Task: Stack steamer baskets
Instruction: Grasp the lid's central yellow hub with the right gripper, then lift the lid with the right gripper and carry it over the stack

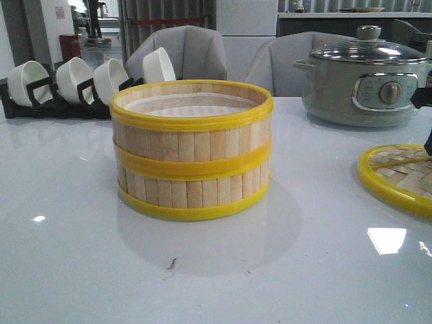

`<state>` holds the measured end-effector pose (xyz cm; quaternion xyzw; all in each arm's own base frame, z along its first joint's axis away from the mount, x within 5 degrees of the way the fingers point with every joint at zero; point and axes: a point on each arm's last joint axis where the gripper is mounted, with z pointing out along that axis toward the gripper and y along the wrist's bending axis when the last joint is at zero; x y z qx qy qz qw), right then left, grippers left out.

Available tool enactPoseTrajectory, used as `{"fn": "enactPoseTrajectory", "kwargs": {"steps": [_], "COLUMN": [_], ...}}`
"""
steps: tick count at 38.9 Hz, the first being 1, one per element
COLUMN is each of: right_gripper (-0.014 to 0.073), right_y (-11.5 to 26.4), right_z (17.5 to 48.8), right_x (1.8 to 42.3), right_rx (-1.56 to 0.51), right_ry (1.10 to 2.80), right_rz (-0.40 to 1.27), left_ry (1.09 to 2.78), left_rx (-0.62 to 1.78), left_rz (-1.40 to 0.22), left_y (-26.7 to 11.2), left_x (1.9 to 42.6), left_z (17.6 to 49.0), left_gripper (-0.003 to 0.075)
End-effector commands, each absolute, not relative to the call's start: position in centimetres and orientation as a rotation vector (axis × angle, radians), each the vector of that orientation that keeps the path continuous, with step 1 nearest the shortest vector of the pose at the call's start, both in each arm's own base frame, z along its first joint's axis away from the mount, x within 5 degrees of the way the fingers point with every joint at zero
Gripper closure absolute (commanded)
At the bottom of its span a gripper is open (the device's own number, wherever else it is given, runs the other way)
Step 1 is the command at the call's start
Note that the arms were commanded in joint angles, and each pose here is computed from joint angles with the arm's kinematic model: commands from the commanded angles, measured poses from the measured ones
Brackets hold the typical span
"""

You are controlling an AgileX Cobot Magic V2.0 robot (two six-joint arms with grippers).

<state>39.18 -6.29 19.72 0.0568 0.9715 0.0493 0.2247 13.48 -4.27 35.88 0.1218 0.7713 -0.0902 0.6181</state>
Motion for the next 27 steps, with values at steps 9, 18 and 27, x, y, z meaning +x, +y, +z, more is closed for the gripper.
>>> {"fn": "enactPoseTrajectory", "kwargs": {"steps": [9, 18, 27], "right_gripper": [0.0289, 0.0541, 0.0539], "right_y": [-6.6, -6.0, -4.0], "right_z": [22.6, 22.9, 26.6], "right_x": [39.4, 39.3, 38.8], "right_rx": [0.141, 0.12, 0.042], "right_ry": [2.586, 2.599, 2.512], "right_rz": [0.104, 0.116, 0.118], "left_ry": [1.673, 1.673, 1.673], "left_rx": [0.249, 0.249, 0.249], "left_rz": [-0.235, -0.235, -0.235], "left_y": [-4.3, -4.3, -4.3], "left_x": [13.5, 13.5, 13.5], "left_z": [37.5, 37.5, 37.5], "left_gripper": [0.0628, 0.0628, 0.0628]}}
